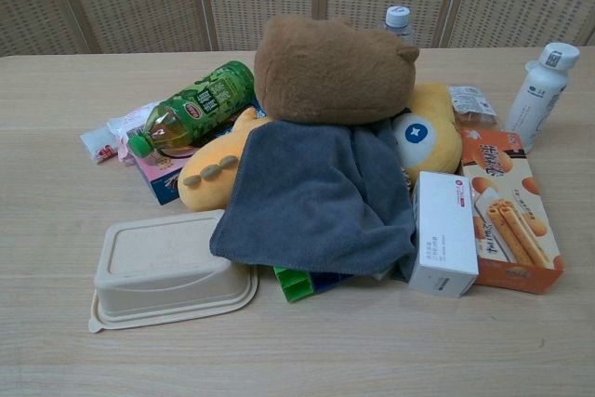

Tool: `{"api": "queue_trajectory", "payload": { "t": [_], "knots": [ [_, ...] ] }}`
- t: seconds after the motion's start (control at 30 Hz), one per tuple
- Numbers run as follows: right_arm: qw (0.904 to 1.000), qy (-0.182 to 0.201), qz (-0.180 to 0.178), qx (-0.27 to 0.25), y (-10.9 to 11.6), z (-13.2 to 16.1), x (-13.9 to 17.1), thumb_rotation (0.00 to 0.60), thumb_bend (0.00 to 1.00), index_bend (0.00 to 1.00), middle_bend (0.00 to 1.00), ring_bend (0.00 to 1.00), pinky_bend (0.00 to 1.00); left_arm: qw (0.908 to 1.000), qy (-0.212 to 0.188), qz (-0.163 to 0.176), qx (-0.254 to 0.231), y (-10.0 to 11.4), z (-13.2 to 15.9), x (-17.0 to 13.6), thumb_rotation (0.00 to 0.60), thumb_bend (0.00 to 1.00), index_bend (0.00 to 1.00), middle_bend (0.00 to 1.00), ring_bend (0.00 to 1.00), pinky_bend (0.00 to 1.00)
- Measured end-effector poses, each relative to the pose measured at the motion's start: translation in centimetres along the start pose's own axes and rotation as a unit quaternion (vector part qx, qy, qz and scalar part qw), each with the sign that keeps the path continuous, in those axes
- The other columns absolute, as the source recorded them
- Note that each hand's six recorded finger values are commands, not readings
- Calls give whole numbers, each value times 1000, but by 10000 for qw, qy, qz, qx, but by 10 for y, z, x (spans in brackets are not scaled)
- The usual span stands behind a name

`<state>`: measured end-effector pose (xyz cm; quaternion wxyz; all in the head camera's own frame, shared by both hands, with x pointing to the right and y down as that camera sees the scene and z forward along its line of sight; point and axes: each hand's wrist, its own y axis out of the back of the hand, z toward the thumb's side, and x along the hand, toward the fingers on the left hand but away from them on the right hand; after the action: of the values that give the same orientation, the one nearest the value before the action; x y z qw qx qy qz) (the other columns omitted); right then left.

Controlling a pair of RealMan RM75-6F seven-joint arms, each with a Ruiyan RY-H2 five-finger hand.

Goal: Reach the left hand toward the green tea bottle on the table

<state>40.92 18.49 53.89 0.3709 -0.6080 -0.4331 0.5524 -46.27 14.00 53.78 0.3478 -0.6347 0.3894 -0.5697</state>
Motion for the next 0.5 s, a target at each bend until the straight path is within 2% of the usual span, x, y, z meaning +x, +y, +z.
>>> {"api": "queue_trajectory", "payload": {
  "t": [0.5],
  "knots": [
    [9999,-35,19,-115,-5,-4,4,342,225,0,0,0,0,9997,-175,-144,-2,-3,15,10,600,81,152,54,92,0]
  ]
}}
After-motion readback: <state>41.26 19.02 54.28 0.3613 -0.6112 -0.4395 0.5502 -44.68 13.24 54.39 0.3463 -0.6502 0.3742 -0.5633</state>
